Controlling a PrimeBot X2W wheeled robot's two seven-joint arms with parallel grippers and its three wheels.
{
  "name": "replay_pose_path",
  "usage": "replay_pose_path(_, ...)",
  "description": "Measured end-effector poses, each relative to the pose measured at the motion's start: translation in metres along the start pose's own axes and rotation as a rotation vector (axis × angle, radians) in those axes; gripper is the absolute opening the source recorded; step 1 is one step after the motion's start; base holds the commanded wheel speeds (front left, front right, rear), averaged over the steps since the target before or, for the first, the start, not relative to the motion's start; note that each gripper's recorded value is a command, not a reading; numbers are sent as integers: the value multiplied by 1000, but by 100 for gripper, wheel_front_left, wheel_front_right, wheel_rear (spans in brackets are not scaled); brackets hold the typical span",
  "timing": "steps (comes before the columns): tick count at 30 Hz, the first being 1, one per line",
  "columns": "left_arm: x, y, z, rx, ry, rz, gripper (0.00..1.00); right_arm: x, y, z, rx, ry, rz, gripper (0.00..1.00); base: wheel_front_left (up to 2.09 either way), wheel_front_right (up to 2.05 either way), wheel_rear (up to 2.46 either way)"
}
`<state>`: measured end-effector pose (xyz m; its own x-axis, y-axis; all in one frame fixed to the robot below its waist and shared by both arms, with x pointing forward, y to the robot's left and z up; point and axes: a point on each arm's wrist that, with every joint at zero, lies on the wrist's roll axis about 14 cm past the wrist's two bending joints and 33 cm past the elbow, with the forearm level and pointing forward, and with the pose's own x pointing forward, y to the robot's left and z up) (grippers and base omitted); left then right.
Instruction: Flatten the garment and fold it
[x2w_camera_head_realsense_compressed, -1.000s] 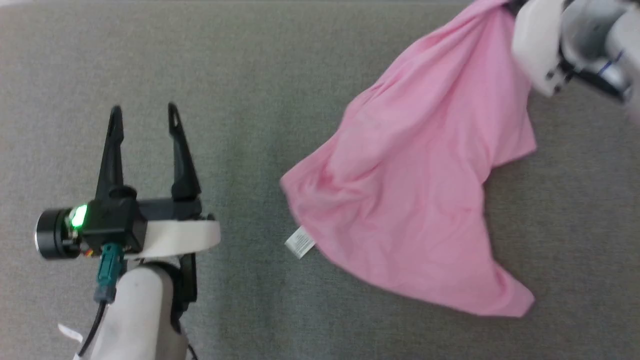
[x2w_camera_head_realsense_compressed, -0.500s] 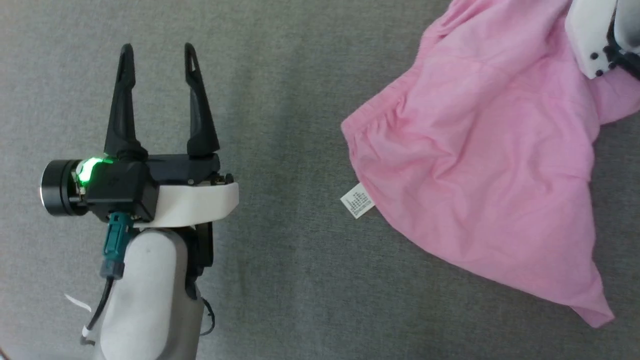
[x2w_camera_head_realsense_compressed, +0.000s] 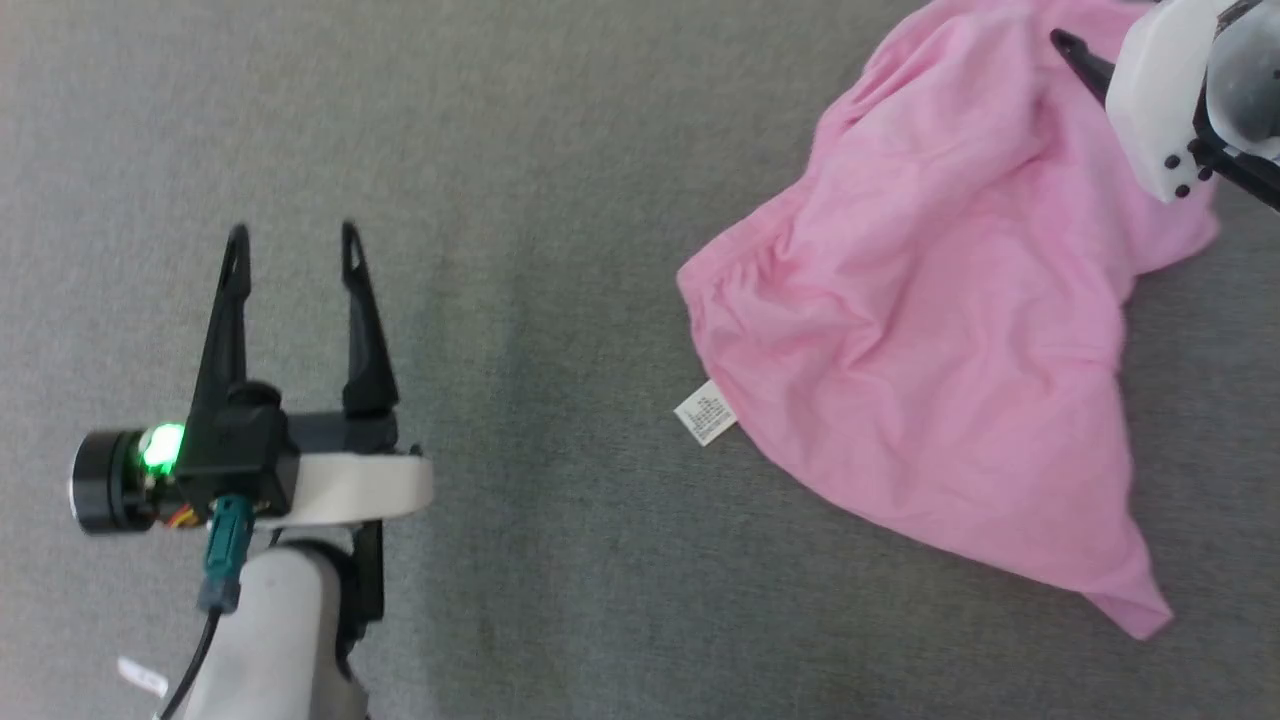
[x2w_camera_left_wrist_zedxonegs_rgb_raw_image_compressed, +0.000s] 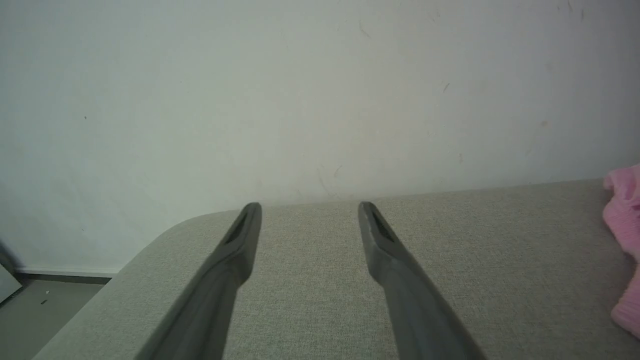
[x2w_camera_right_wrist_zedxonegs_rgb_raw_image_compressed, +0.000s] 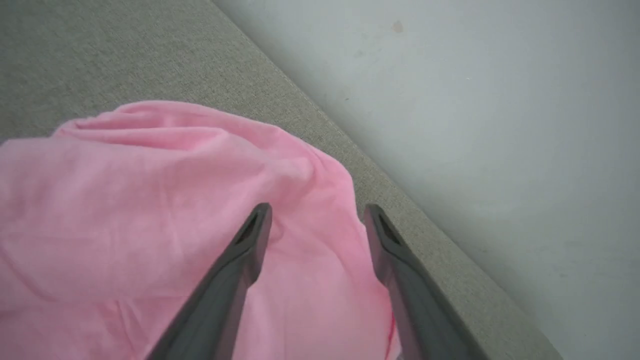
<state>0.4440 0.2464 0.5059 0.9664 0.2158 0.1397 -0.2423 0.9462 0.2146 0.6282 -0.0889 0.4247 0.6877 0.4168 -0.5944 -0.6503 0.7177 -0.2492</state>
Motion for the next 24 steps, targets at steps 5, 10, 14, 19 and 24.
replay_pose_path(5,-14,0,16,-20,-29,-13,100,-68,0,33,1,-4,47,100,0,0,0)
replay_pose_path(10,-15,-11,35,-53,-78,-41,100,-121,10,18,11,166,100,100,0,0,0)
replay_pose_path(14,-14,-17,47,-71,-112,-56,100,-150,18,-20,60,337,132,100,0,0,0)
replay_pose_path(19,-13,-23,51,-81,-124,-70,100,-151,35,-52,163,406,184,100,0,0,0)
replay_pose_path(24,-11,-26,44,-83,-105,-73,100,-121,66,-68,292,385,263,100,0,0,0)
